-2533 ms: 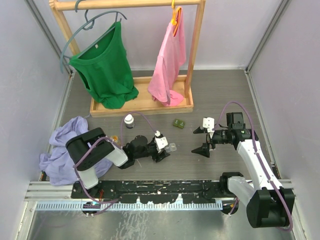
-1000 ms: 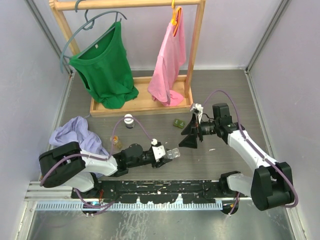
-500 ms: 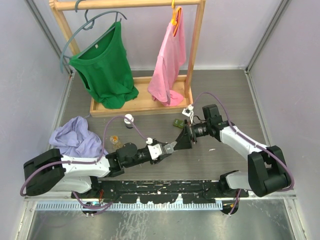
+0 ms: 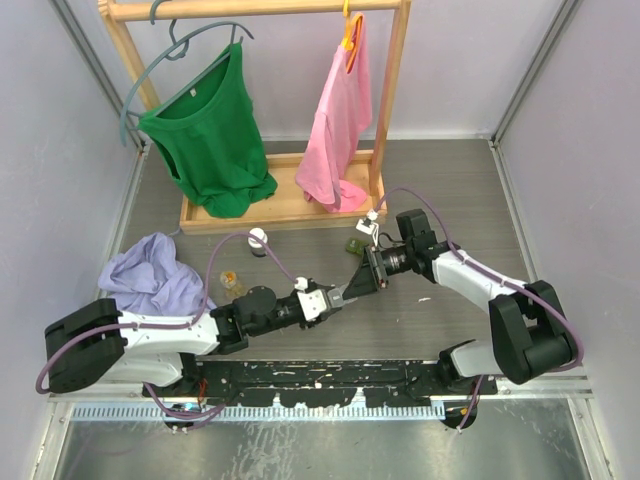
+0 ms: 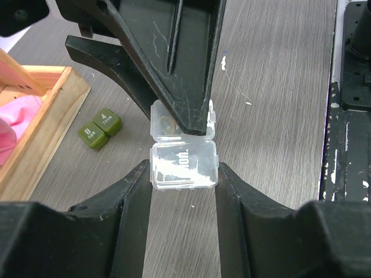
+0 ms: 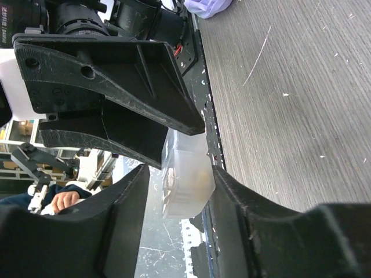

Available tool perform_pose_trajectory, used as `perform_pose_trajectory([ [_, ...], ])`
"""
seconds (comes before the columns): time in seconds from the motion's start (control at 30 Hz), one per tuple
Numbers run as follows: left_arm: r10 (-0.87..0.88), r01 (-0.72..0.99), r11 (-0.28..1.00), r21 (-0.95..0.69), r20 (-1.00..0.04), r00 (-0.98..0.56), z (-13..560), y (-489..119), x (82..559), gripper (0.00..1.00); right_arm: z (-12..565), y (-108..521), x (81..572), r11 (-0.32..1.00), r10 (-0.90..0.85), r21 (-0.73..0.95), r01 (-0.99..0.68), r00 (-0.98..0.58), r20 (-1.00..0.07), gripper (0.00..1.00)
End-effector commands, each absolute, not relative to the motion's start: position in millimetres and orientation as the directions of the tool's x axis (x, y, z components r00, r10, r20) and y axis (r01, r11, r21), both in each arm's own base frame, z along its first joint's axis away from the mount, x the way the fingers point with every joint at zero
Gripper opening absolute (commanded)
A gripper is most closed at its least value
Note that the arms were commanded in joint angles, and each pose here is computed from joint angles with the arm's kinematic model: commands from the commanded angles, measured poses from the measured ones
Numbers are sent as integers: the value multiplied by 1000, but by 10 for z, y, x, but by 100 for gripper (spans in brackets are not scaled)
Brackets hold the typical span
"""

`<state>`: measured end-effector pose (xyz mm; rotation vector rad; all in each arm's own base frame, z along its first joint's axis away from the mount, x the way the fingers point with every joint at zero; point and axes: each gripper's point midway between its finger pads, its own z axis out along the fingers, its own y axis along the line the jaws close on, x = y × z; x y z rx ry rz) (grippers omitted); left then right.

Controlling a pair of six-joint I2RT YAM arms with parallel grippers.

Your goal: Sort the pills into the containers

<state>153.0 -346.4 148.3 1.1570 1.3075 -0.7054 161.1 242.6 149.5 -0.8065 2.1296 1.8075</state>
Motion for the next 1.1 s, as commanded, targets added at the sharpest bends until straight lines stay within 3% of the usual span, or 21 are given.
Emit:
perform_pose_trajectory([
  [0.0,123,895,355,270,-962,242,1858,-3537,1574,9,1647,2476,1619,30,-253,837,-546,-814,-522,48],
  [0.2,130,891,363,273,-962,241,1858,-3525,1583,10,1665,2479,1582,3,-263,858,-514,-828,-496,28],
  [0.3,135,894,358,270,-962,236,1842,-3521,1574,16,1691,2479,1570,-17,-264,863,-504,-831,-490,17],
  [0.4,126,902,354,248,-968,217,1835,-3517,1543,48,1725,2482,1560,-33,-263,870,-492,-835,-483,2],
  [0.47,119,904,357,233,-972,204,1827,-3505,1518,68,1731,2486,1562,-36,-262,869,-494,-834,-485,1],
  [0.63,133,874,413,254,-967,218,1841,-3457,1509,95,1725,2487,1568,-35,-261,870,-492,-835,-483,1],
  [0.8,149,836,471,281,-960,238,1908,-3446,1551,97,1717,2489,1577,-30,-259,870,-493,-836,-483,1],
  [1.07,176,786,531,316,-949,262,1972,-3388,1617,88,1701,2486,1599,-21,-254,870,-493,-839,-482,1],
])
